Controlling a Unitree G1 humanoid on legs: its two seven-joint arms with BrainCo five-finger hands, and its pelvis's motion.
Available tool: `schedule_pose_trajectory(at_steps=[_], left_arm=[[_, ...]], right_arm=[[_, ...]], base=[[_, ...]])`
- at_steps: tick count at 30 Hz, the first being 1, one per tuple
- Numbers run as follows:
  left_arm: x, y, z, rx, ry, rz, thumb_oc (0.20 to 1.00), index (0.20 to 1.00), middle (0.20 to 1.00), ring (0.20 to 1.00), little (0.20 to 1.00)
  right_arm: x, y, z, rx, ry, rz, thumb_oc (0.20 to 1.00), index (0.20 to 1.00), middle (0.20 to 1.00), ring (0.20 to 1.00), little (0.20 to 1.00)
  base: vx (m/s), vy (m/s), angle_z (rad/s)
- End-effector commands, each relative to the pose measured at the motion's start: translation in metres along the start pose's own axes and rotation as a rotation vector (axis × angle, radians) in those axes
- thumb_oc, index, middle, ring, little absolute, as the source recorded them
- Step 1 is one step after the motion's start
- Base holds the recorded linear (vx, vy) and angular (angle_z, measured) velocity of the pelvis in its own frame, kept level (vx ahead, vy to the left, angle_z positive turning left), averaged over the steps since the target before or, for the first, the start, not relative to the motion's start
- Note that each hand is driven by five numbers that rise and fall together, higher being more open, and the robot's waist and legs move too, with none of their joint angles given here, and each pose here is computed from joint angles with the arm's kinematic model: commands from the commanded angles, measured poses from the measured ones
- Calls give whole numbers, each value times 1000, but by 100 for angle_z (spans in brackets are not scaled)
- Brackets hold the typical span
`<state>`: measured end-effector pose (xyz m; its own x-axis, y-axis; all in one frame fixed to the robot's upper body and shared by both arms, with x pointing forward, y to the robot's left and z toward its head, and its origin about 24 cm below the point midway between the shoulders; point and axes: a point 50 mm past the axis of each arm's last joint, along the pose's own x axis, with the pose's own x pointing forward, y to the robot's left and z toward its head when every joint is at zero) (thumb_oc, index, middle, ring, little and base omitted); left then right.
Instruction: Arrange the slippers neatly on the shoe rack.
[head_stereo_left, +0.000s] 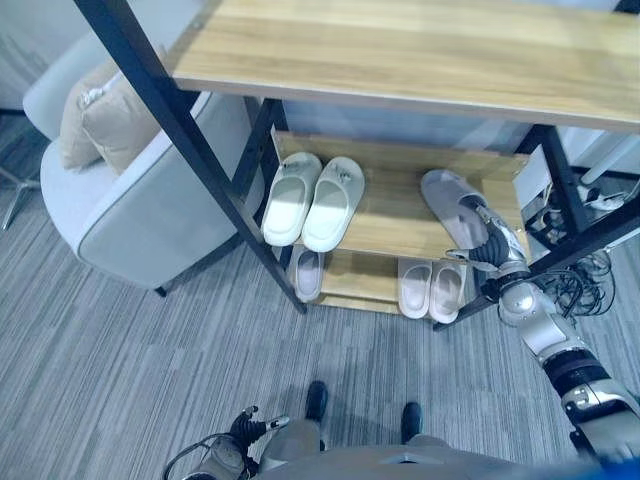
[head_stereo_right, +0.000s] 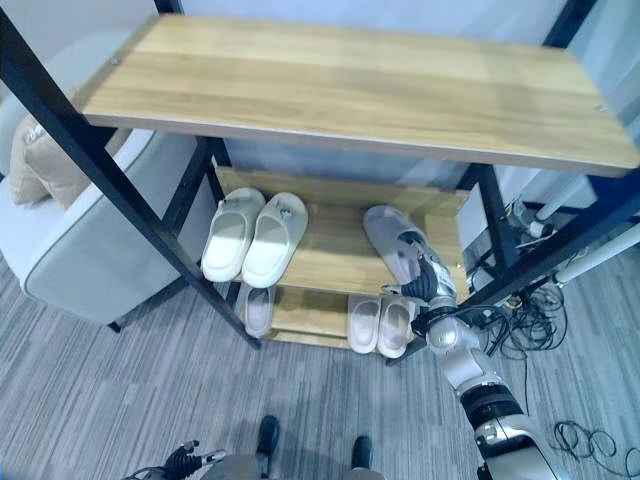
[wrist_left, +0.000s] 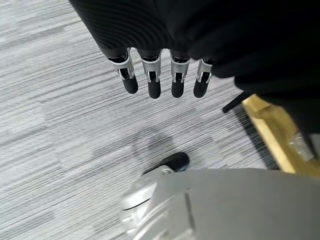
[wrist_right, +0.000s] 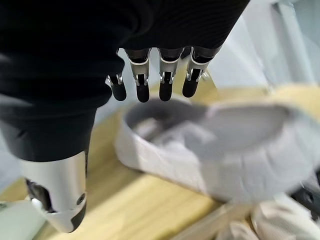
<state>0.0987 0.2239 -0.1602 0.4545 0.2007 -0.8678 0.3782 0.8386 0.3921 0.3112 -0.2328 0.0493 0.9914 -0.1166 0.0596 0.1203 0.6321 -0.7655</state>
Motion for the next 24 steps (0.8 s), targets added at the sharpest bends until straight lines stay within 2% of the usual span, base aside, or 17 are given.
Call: schedule_pose_trajectory(at_steps=[1, 6, 9, 16, 24], left_arm=[[-3, -20, -4, 12, 33, -42, 1000, 1000, 1000, 1000, 1000], [0, -15, 4, 5, 17, -22, 1000, 1000, 1000, 1000, 1000], [1, -12, 9, 2, 6, -8, 1000, 1000, 1000, 1000, 1000], [2, -12, 9, 3, 14, -1, 1000, 1000, 1000, 1000, 1000], [1, -16, 10, 22, 7, -8, 1000, 1000, 1000, 1000, 1000]], right_arm=[[11, -17, 21, 108, -69, -123, 1000, 1000, 1000, 1000, 1000], [25, -10, 30, 204, -42, -103, 1000, 1000, 1000, 1000, 1000], [29, -6, 47, 225, -98, -84, 1000, 1000, 1000, 1000, 1000], [6, 6, 75, 261, -240, -36, 1000, 1000, 1000, 1000, 1000], [2, 0, 53, 287, -133, -144, 1000, 1000, 1000, 1000, 1000]], base=[[-51, 13, 4], [-35, 20, 9], [8, 36, 21], [46, 28, 14], [30, -1, -3]])
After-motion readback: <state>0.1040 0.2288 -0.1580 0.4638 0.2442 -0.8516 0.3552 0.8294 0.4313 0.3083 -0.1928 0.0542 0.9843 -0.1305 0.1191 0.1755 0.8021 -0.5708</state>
